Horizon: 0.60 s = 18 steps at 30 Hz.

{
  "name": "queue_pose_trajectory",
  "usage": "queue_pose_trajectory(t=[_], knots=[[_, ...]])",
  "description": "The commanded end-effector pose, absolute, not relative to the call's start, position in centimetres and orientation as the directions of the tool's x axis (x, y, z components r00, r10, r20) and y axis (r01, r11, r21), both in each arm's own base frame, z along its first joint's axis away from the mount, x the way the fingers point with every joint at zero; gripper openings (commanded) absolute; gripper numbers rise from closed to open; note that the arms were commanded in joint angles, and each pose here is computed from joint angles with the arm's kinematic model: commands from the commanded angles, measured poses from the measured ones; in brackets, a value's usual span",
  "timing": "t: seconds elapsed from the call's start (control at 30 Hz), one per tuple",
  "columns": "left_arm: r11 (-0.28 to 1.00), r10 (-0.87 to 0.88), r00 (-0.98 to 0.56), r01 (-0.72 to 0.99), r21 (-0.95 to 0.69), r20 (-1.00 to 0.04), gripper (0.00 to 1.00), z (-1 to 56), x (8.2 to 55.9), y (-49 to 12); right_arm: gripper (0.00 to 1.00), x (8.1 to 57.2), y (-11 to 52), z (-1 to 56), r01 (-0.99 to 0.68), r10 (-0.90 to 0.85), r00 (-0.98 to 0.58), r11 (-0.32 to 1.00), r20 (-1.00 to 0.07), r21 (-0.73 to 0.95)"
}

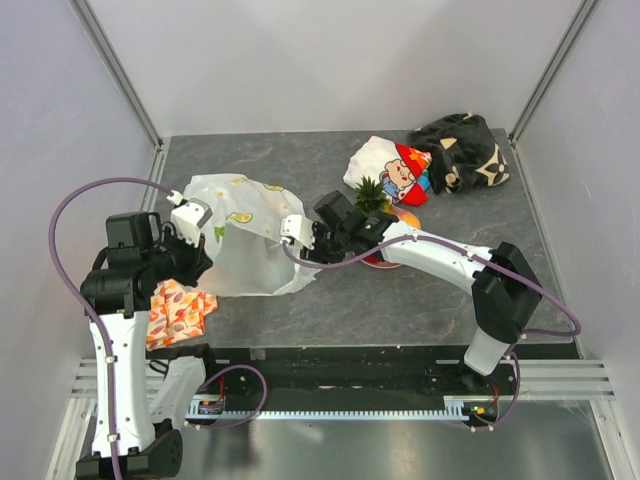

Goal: Take the fake fruits out of the plastic bag
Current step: Adjust the plastic bag at the center of the board.

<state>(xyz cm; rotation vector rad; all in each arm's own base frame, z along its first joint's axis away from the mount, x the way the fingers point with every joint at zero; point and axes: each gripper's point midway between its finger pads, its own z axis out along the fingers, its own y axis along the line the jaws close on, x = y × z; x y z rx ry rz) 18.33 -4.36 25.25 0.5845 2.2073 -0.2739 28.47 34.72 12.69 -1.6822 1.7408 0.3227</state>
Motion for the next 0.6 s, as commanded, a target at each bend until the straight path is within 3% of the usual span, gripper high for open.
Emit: queue_pose_trajectory(t=[0.0, 0.07, 0.23, 0.57], knots=[[0.845, 0.308, -0.514, 0.535, -0.018, -0.801, 0.02, 26.6, 18.7, -5.4, 0.62, 28.7, 35.8, 22.4, -0.911, -0.648, 0.159, 0.194, -0.745, -0.363], [0.843, 0.302, -0.507, 0.537, -0.022, -0.807, 0.02, 27.2, 19.2, -5.5, 0.69, 28.5, 36.6, 26.3, -0.904, -0.58, 0.198, 0.203, -0.79, -0.375], [0.819, 0.265, -0.486, 0.569, -0.071, -0.833, 0.02, 29.0, 19.8, -6.7, 0.71, 26.7, 39.1, 32.0, -0.926, -0.436, 0.254, 0.147, -0.863, -0.347], [0.788, 0.124, -0.531, 0.566, -0.242, -0.838, 0.02, 30.3, 20.4, -8.8, 0.58, 23.8, 44.8, 23.7, -0.964, -0.478, 0.264, -0.094, -0.837, -0.25]])
